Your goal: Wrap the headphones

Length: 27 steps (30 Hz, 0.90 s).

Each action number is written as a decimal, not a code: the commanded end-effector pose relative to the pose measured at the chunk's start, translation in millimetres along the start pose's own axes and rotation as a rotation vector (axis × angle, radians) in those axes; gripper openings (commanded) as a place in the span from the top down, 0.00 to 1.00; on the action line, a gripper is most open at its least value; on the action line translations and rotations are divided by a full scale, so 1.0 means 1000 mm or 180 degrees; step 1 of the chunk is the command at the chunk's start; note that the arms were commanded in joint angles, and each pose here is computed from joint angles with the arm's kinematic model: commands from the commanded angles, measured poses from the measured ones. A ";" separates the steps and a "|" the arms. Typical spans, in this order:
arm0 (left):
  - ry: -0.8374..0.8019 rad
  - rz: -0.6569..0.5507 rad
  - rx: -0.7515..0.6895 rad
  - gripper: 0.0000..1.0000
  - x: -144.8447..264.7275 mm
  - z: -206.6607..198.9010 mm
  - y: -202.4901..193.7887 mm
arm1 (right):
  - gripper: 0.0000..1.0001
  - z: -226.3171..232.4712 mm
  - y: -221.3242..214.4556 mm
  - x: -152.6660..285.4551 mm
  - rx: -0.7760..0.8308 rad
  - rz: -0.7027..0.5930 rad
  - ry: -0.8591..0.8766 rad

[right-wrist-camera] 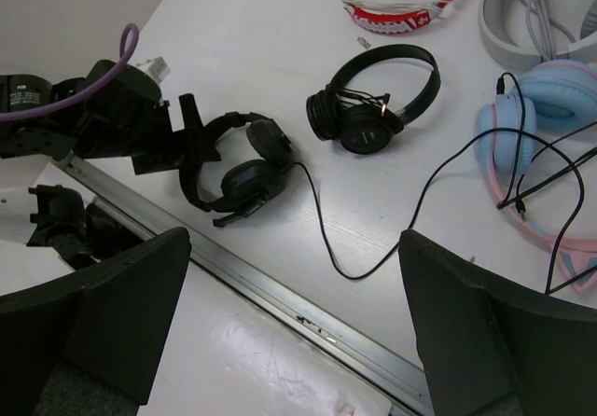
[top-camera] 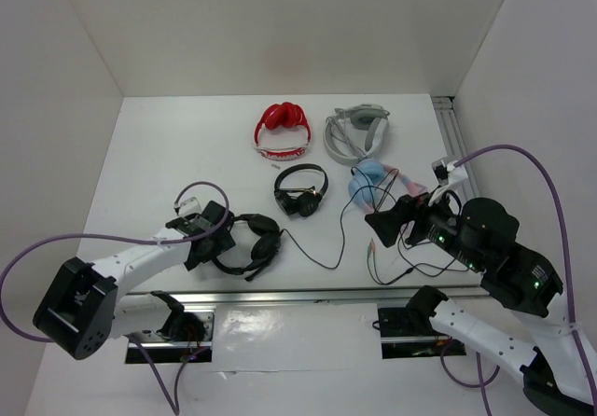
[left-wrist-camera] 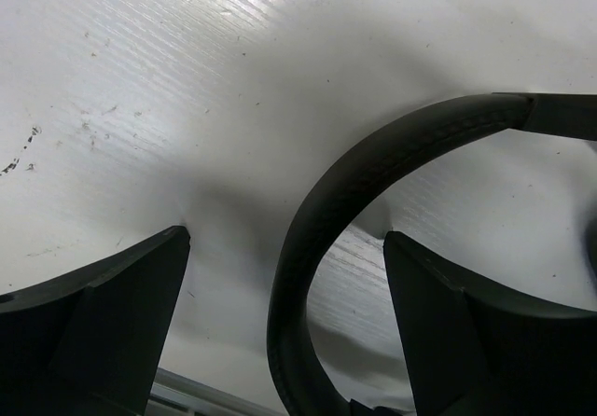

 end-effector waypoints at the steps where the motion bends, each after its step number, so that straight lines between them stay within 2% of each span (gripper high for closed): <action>1: -0.0026 0.0164 0.0041 0.01 -0.002 0.002 -0.010 | 0.00 0.006 0.010 0.008 0.0025 -0.0164 0.0148; 4: -0.0018 0.0180 0.0005 0.01 -0.001 0.005 -0.014 | 0.00 0.008 0.012 0.009 0.0022 -0.0188 0.0164; 7: -0.0043 0.0161 0.0017 0.18 0.000 0.005 -0.013 | 0.00 0.008 0.012 0.009 0.0022 -0.0188 0.0164; 8: -0.0064 0.0187 0.0018 0.43 0.001 0.004 -0.014 | 0.00 0.008 0.012 0.009 0.0022 -0.0188 0.0164; 11: 0.0000 0.0275 0.0006 0.71 -0.005 0.003 -0.017 | 0.00 0.009 0.015 0.014 0.0018 -0.0239 0.0200; 12: 0.0070 0.0332 -0.0029 0.85 -0.009 0.004 -0.020 | 0.00 0.009 0.015 0.014 0.0018 -0.0240 0.0200; 13: 0.0099 0.0355 -0.0044 0.95 -0.010 0.004 -0.021 | 0.00 0.009 0.015 0.014 0.0018 -0.0240 0.0200; 14: 0.0099 0.0355 -0.0044 1.00 -0.010 0.002 -0.020 | 0.00 0.009 0.015 0.014 0.0018 -0.0240 0.0200; 17: 0.0133 0.0358 -0.0210 1.00 0.003 -0.004 -0.023 | 0.00 0.011 0.018 0.018 0.0015 -0.0264 0.0216; 18: 0.0096 0.0276 -0.0108 1.00 0.016 -0.013 -0.015 | 0.00 0.011 0.018 0.018 0.0015 -0.0264 0.0217; 19: 0.0274 0.0343 -0.0224 1.00 0.030 -0.005 -0.019 | 0.00 0.011 0.018 0.018 0.0015 -0.0264 0.0217; 20: 0.0234 0.0275 -0.0269 1.00 0.042 -0.008 -0.018 | 0.00 0.011 0.018 0.018 0.0015 -0.0264 0.0217; 21: -0.0004 0.0076 -0.0281 1.00 0.066 -0.017 -0.013 | 0.00 0.011 0.019 0.018 0.0042 -0.0289 0.0232; 23: -0.0159 -0.0046 -0.0440 1.00 0.095 -0.010 -0.014 | 0.00 0.011 0.017 0.010 0.0040 -0.0317 0.0251; 26: -0.0368 -0.0195 -0.0416 1.00 0.134 -0.002 -0.003 | 0.00 0.016 0.016 -0.002 0.0040 -0.0370 0.0451; 27: -0.0631 -0.0294 -0.0466 1.00 0.154 0.002 0.004 | 0.00 0.018 0.016 -0.004 0.0045 -0.0363 0.0540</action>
Point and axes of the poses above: each gripper's point midway between its finger pads, its own x axis back along the fingers, its own z axis along the line the jaws close on, y = z × x, the point moved 9 cm from there along x, back along the fingers, and after that the axes turned 11 degrees about -x, right-handed, at the moved point
